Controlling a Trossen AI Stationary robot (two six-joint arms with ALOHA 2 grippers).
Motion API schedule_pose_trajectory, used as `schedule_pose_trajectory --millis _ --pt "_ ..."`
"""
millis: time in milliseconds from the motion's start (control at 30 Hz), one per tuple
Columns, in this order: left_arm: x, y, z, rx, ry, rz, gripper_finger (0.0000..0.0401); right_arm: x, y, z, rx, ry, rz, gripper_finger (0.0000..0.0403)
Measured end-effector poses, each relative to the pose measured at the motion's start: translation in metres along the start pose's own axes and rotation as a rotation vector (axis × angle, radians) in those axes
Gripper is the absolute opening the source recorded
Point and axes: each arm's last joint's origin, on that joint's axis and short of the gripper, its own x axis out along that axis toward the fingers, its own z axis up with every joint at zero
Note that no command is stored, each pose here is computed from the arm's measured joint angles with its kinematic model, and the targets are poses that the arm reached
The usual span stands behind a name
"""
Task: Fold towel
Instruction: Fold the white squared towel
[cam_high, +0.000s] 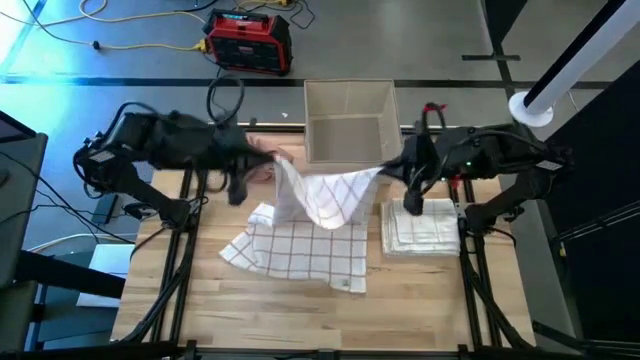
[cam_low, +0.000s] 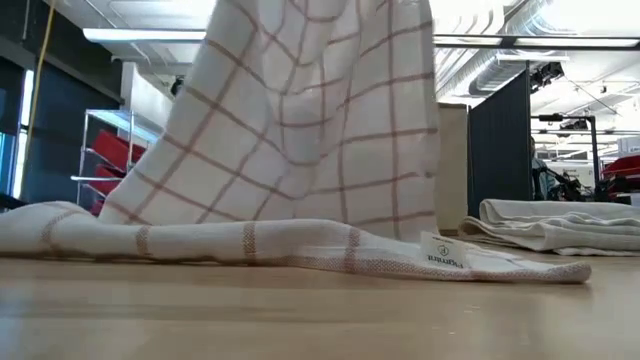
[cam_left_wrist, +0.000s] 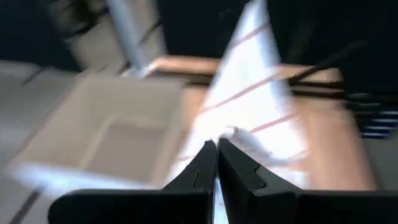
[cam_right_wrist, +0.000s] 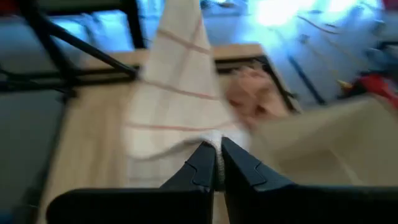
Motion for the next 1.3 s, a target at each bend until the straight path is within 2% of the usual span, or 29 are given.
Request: schedule_pose_trajectory --millis 100,267,467,667,800,933,1100,1200,1300 --pt "-0.003 0.022 -0.005 -0.020 0.040 0.110 0.0000 -0.011 -0.010 -0.003 -0.026 -0.015 -0.093 0.0002" --pt "0.005 0.050 0.003 0.017 0.004 0.050 0.0000 -0.019 -0.032 0.004 -0.111 -0.093 -0.038 0.0002" --pt "0.020 0.084 0.005 0.038 0.016 0.014 0.0000 -0.006 -0.065 0.008 -0.072 -0.080 -0.032 0.0002" --pt "0.027 0.103 -0.015 0.043 0.111 0.019 0.0000 0.008 -0.083 -0.001 -0.045 -0.026 -0.076 0.0002" --pt "0.016 0.106 -0.031 0.054 0.118 0.045 0.0000 0.004 -0.086 0.006 -0.068 -0.151 -0.086 0.0002" --pt "-0.020 0.101 -0.034 0.027 -0.005 0.060 0.0000 -0.012 -0.074 0.022 -0.087 -0.361 0.031 0.0002" --pt "-0.078 0.085 -0.034 -0.076 -0.269 -0.016 0.0000 -0.044 -0.049 0.030 -0.091 -0.559 0.179 0.0002" --pt "-0.105 0.078 -0.032 -0.150 -0.435 -0.165 0.0000 -0.059 -0.031 0.034 -0.059 -0.658 0.350 0.0002" --pt "-0.128 0.072 -0.025 -0.202 -0.594 -0.376 0.0000 -0.074 -0.013 0.041 -0.024 -0.770 0.581 0.0002"
